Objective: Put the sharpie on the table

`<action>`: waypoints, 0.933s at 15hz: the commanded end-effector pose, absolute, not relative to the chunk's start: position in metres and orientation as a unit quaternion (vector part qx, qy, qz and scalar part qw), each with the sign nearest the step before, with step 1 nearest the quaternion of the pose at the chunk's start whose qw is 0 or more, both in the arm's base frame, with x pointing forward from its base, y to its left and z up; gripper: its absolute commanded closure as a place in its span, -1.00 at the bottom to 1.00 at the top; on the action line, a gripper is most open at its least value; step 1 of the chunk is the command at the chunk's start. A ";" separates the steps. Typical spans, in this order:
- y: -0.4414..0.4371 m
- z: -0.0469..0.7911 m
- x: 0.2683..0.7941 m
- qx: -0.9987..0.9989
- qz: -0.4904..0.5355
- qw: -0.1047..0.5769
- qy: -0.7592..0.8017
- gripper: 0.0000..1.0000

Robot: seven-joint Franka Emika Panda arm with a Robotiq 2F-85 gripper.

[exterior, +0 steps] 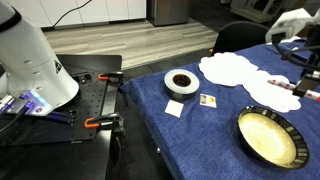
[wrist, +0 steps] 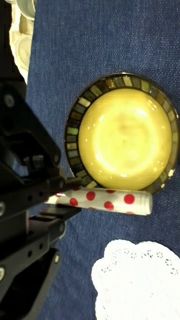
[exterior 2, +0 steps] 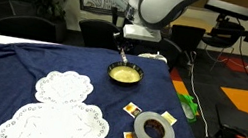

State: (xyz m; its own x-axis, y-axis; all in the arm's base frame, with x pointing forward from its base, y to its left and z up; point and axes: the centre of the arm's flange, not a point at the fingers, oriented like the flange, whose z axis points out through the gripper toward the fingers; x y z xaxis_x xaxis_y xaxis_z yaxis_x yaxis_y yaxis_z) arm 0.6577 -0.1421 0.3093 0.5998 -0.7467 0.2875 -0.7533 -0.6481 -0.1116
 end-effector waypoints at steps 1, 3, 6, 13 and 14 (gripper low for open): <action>-0.090 0.350 0.617 0.923 0.162 0.002 -0.348 0.90; -0.064 0.357 0.616 0.935 0.159 0.004 -0.316 0.90; -0.032 0.352 0.622 0.949 0.149 -0.007 -0.278 0.90; 0.011 0.304 0.660 0.958 0.122 -0.005 -0.260 0.90; 0.013 0.295 0.665 0.960 0.115 -0.003 -0.256 0.90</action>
